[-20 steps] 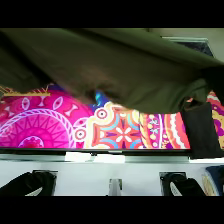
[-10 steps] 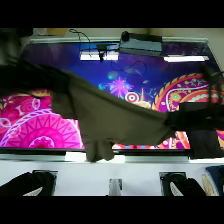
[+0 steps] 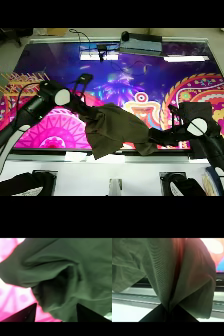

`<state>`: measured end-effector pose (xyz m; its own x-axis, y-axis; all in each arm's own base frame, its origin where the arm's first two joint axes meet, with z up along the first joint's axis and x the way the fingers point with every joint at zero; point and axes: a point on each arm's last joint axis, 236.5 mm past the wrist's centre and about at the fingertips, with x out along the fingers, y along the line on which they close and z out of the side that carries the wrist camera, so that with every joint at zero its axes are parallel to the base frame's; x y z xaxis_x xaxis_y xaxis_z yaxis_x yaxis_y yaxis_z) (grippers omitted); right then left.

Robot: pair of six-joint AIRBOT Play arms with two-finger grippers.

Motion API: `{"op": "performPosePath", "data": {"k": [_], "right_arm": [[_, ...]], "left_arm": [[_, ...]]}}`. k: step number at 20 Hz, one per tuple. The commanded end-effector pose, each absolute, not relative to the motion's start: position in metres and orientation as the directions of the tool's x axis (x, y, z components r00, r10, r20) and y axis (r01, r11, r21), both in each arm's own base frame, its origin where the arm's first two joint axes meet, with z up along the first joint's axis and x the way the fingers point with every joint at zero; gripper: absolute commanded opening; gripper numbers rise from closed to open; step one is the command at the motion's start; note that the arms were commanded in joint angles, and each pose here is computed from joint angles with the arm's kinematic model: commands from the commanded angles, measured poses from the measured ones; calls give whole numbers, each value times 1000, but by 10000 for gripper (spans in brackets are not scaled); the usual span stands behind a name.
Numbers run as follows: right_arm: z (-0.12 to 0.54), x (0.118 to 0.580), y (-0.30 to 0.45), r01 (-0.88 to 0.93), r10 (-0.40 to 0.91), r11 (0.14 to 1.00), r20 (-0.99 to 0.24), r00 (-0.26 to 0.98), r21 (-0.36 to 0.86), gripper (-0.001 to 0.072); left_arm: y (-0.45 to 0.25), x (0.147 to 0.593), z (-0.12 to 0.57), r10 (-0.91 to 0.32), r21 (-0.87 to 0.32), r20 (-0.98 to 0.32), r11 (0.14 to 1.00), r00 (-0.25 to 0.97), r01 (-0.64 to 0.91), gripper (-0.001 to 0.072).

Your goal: Fold the shirts.

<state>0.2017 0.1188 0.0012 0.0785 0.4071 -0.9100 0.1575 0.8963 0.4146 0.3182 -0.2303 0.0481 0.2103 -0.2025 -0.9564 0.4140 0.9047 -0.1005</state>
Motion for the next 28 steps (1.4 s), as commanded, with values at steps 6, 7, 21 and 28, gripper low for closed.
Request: {"op": "performPosePath", "data": {"k": [6,7,21,28], "right_arm": [[-6,206,121,171,418,887,-903,100,429,29],[-6,206,121,172,418,886,-903,101,430,29],[-5,203,125,184,432,879,-898,87,441,30],[-4,205,125,182,432,878,-897,96,443,30]], "left_arm": [[-97,271,29,-179,-170,-977,981,112,90,423],[-101,252,0,-221,-220,-974,975,56,33,379],[-219,230,-100,-588,-602,-798,761,136,-242,595],[-224,247,-113,-582,-610,-791,721,191,-328,35]]}}
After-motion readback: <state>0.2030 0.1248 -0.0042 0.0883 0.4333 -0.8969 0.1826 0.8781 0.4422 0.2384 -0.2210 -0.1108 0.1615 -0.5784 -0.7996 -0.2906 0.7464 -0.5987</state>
